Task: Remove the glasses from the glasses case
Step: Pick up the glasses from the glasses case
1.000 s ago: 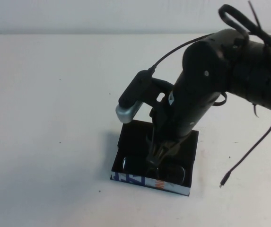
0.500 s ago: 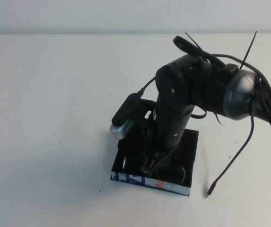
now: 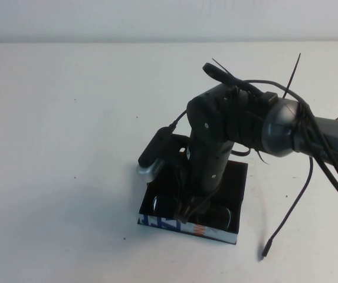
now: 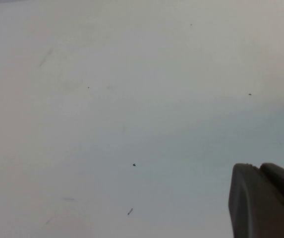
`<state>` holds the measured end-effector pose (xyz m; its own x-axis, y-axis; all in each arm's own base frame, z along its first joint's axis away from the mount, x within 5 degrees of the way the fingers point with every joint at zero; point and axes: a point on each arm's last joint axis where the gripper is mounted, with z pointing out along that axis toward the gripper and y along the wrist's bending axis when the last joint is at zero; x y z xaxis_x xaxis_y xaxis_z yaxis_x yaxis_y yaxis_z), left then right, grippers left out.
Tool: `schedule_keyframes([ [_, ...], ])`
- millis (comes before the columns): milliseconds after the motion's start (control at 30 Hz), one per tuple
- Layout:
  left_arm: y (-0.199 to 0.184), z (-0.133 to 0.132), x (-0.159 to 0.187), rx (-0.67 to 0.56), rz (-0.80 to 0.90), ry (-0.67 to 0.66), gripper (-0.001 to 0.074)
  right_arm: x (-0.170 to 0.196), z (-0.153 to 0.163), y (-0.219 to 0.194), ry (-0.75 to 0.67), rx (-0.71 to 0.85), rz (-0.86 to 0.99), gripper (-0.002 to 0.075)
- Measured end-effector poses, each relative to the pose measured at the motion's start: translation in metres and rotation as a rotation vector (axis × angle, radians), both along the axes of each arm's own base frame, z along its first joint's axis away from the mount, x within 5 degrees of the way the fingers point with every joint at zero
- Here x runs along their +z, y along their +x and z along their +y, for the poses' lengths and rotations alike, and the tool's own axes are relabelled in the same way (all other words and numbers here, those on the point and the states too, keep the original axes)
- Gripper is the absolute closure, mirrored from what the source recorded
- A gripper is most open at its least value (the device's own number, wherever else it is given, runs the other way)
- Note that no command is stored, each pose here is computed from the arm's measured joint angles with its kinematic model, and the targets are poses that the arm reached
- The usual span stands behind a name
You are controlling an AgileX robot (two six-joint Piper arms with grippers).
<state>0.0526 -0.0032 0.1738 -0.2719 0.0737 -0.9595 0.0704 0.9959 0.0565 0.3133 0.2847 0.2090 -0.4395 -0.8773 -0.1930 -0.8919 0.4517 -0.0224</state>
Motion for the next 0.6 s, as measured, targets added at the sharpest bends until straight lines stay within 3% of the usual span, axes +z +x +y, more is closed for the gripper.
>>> schedule_keyframes([
  [200,0.0,0.0,0.0,0.0,0.0,0.0,0.074,-0.0009,0.0001,0.0001,-0.001,0.0,0.002,0.0482],
  [433,0.0,0.0,0.0,0.0,0.0,0.0,0.074,-0.0006,0.0,0.0,-0.003,0.0,0.004,0.0664],
  [600,0.0,0.0,0.0,0.0,0.0,0.0,0.074,0.0002,-0.0002,-0.0003,-0.008,0.005,0.008,0.0708],
])
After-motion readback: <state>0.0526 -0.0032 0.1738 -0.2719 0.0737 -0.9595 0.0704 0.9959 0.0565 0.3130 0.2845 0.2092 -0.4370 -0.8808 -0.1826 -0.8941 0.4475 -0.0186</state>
